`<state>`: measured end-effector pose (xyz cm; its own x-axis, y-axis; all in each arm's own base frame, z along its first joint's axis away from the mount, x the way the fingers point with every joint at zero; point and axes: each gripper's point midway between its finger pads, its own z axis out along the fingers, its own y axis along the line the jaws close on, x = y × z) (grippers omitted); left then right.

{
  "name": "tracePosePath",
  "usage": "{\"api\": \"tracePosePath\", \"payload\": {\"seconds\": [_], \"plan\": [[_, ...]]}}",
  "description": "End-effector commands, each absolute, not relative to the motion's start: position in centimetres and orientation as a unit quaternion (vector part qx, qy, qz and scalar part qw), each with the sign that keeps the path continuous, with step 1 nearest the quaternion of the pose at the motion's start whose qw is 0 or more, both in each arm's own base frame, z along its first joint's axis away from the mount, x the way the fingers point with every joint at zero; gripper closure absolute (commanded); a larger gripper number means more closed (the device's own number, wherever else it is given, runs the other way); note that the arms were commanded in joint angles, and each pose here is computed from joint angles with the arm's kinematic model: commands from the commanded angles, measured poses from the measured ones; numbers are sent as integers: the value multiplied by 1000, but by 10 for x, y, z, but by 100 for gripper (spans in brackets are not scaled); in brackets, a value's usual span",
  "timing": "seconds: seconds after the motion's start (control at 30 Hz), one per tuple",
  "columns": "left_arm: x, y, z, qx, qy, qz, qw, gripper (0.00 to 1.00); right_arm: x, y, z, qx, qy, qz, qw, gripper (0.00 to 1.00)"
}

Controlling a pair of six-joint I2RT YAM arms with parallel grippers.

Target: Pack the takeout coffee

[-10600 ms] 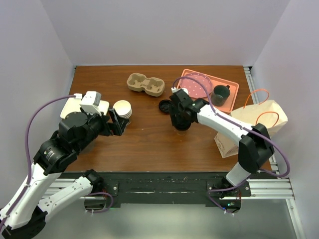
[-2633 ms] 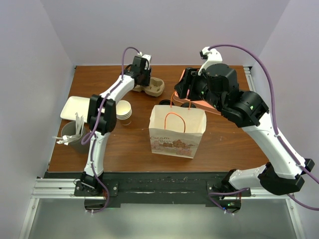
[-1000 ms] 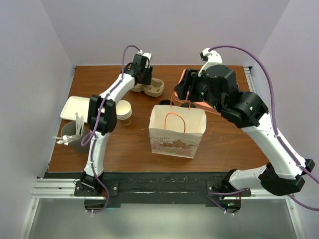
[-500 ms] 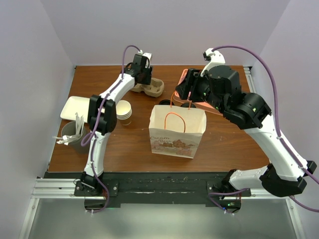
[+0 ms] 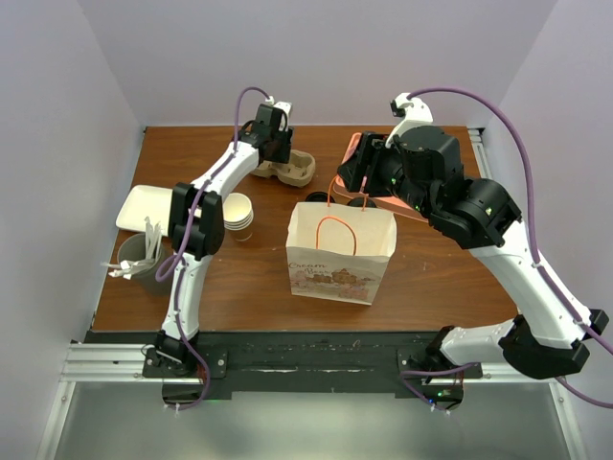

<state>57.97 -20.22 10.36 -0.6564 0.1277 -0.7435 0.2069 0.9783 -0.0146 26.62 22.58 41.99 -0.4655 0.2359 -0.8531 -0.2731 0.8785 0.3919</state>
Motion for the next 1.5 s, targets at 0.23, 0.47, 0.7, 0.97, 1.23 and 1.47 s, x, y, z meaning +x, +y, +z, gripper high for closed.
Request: {"api": "tracePosePath", "payload": {"seconds": [0.23,0.47,0.7,0.97,1.23,1.47], "plan": [[584,-204,108,85,906,-47,412,46,265,222,425,-6,816,248,523,40],[581,-203,103,83,909,-47,405,42,265,222,426,-6,815,249,524,40],[579,-206,100,82,909,-55,404,44,264,221,426,-4,814,249,524,40],[576,-206,93,86,912,-58,396,47,263,220,426,-2,814,251,523,40],[577,-207,95,88,911,-58,399,54,262,220,428,-1,814,253,524,40],[586,-208,133,88,894,-61,435,55,261,220,428,3,813,256,523,40]]}}
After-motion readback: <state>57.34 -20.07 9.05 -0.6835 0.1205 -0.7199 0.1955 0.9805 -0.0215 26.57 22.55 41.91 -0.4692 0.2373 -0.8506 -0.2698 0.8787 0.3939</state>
